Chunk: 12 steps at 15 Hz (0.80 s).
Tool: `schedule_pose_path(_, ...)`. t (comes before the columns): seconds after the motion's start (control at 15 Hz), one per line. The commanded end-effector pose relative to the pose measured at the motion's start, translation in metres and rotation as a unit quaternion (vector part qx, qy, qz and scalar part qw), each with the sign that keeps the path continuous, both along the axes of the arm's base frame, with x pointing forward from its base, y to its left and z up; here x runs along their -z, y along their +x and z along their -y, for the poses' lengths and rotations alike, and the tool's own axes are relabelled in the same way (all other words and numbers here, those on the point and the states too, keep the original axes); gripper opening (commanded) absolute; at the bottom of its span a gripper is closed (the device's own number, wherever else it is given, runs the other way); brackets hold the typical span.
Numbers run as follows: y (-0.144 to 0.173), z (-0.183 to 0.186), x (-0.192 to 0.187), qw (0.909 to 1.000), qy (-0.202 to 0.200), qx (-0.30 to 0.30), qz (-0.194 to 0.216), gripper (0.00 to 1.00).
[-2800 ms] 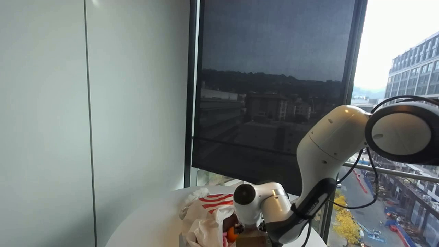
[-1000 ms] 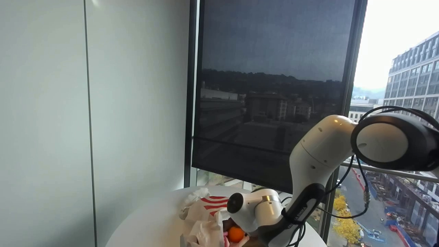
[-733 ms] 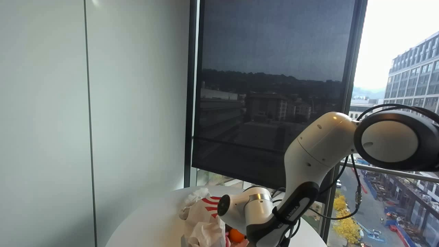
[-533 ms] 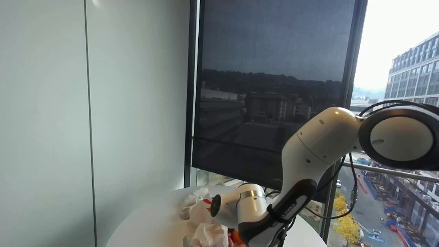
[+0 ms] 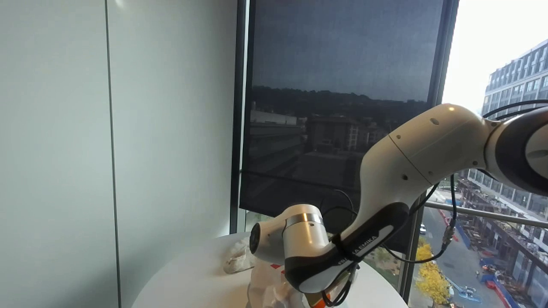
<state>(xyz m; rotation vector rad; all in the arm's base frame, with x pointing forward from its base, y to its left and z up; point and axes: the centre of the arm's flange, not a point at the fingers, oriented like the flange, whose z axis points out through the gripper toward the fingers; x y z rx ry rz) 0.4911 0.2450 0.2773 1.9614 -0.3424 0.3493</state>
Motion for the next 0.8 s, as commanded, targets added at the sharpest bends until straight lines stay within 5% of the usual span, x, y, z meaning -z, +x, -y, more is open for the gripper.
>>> schedule_pose_path(0.0,0.002,0.009,-0.013,0.9990,0.044,-0.001,0.003,0.46)
schedule_pose_path(0.47,-0.015,0.004,-0.056,0.9717,0.232,-0.046,0.003,0.97)
schedule_pose_path(0.73,-0.045,-0.001,-0.073,0.9413,0.324,-0.094,0.007,1.00)
